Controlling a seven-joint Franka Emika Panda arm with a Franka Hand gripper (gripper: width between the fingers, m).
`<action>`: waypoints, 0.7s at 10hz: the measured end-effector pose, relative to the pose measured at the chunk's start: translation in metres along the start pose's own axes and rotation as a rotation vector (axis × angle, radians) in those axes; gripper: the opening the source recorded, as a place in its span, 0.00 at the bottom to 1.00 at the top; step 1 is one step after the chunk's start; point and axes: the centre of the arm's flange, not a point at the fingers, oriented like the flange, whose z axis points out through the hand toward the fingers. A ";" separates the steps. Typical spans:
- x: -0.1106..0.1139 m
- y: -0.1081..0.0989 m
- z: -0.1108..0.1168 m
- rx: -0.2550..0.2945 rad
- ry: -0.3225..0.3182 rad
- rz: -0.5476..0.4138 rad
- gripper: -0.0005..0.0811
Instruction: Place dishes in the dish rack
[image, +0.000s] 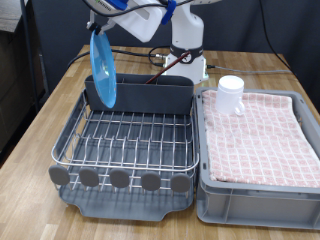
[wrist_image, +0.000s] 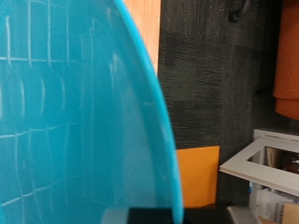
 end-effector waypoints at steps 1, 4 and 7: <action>0.004 -0.006 0.000 -0.011 0.007 -0.023 0.03; 0.008 -0.023 0.012 -0.031 0.018 -0.090 0.03; 0.005 -0.034 0.029 -0.038 0.054 -0.149 0.03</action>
